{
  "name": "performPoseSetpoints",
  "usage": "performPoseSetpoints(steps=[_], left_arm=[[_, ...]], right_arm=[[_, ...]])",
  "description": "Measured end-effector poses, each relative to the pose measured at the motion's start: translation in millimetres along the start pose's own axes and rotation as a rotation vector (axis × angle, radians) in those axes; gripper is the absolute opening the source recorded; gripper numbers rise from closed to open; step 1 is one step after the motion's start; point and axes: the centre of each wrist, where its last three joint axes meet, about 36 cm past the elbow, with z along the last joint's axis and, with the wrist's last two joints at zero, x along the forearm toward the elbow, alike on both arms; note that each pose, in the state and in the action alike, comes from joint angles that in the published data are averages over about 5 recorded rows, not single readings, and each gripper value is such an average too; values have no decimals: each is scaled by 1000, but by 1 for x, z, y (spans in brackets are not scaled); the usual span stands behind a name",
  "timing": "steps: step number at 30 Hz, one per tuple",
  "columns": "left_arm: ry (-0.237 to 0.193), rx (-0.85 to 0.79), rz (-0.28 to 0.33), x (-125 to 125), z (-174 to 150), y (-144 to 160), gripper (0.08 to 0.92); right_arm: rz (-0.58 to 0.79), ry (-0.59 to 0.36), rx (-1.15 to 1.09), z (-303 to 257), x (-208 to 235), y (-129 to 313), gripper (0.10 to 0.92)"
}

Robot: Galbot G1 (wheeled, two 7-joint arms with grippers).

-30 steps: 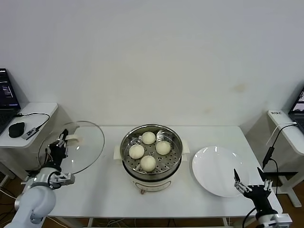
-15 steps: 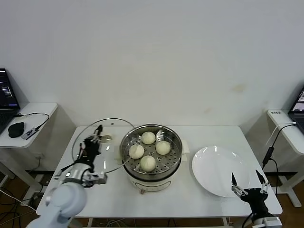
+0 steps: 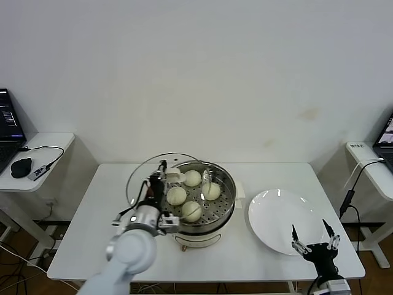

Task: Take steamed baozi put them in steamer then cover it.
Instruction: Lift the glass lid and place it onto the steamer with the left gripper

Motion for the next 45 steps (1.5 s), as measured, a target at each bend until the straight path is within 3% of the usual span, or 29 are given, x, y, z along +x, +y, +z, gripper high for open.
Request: performPoseSetpoints(steps=[18, 45], left_arm=[[-18, 6, 40, -20, -76, -23, 147], [23, -10, 56, -35, -80, -42, 147]], right_arm=[[1, 12, 23, 7, 0, 3, 823], [-15, 17, 30, 13, 1, 5, 823]])
